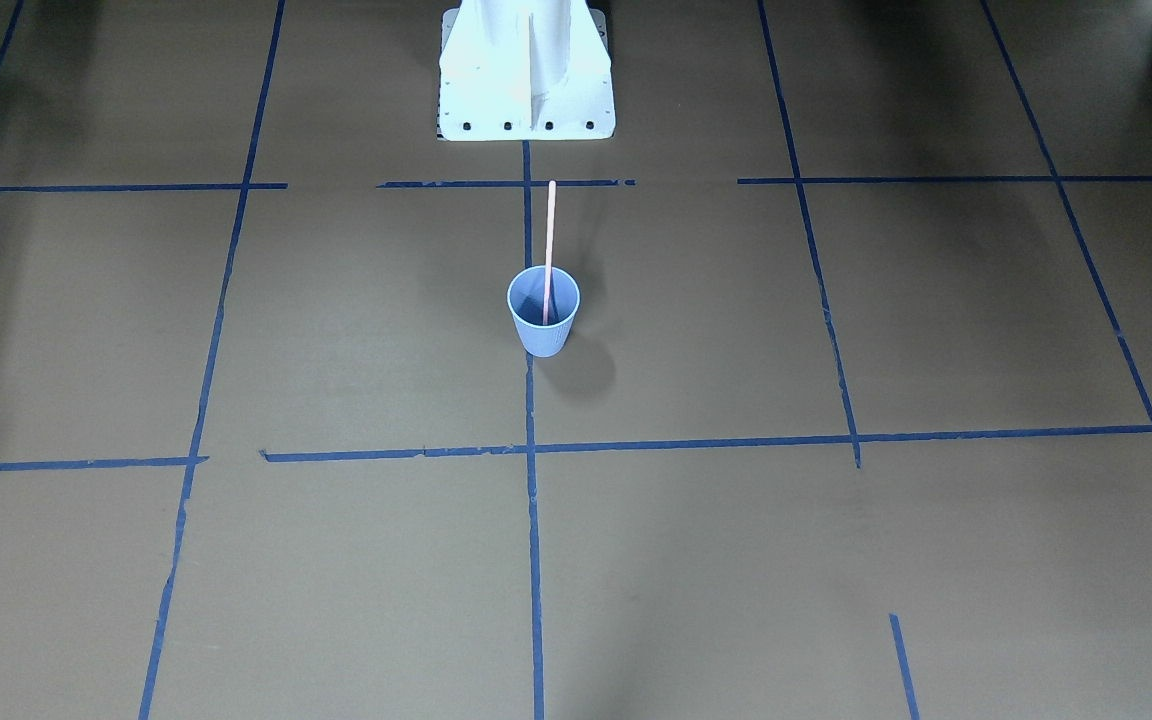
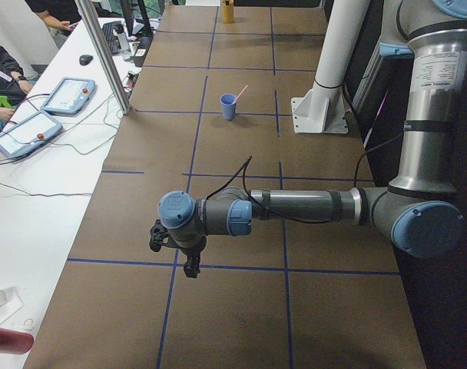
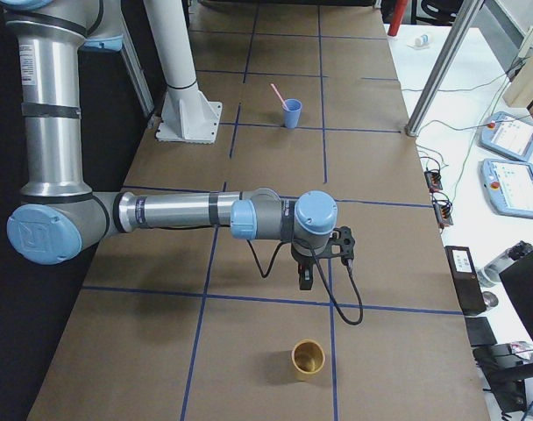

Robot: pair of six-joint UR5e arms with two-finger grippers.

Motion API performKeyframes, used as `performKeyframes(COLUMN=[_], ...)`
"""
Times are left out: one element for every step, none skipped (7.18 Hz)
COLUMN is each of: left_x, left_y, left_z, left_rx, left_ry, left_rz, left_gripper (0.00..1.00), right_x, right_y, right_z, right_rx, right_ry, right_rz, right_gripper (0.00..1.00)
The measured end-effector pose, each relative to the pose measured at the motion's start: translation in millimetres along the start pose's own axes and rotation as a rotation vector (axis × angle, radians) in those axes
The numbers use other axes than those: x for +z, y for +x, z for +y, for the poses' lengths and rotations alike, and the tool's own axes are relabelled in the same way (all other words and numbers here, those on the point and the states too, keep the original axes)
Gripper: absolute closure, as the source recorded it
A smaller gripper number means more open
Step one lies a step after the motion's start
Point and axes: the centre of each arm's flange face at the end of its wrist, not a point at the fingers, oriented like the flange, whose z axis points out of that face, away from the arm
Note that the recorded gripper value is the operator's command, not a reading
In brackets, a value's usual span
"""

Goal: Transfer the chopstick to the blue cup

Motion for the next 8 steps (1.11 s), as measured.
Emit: performKeyframes(left_x=[-0.3, -0.5, -0.5, -0.2, -0.3, -0.4, -0.6, -0.6], left_y=[-0.1, -0.2, -0.5, -0.8, -0.8, -0.5, -0.3, -0.2], left_z=[0.2, 0.2, 0.3, 0.6, 0.6, 0.4, 0.2, 0.2], left_rx=[0.001, 0.001, 0.001, 0.0, 0.0, 0.0, 0.001, 0.003], left_ry=[0.001, 0.001, 0.001, 0.001, 0.0, 0.0, 0.001, 0.001], left_rz=[-0.002, -0.005, -0.007, -0.008, -0.007, -0.006, -0.006, -0.005], left_gripper=[0.0, 0.0, 0.0, 0.0, 0.0, 0.0, 0.0, 0.0], right_x=[4.8, 10.2, 16.3, 20.9, 25.3, 28.5, 29.6, 29.2], right_y=[11.6, 20.2, 28.3, 35.0, 41.9, 46.4, 47.9, 47.4], right_z=[3.9, 9.8, 17.8, 24.9, 32.4, 38.2, 40.2, 39.9], right_rx=[0.018, 0.035, 0.05, 0.057, 0.052, 0.049, 0.061, 0.077], right_ry=[-0.006, -0.016, -0.028, -0.035, -0.03, -0.021, -0.014, -0.009], right_rz=[-0.004, -0.003, 0.001, 0.013, 0.031, 0.04, 0.043, 0.043], right_gripper=[0.0, 0.0, 0.0, 0.0, 0.0, 0.0, 0.0, 0.0])
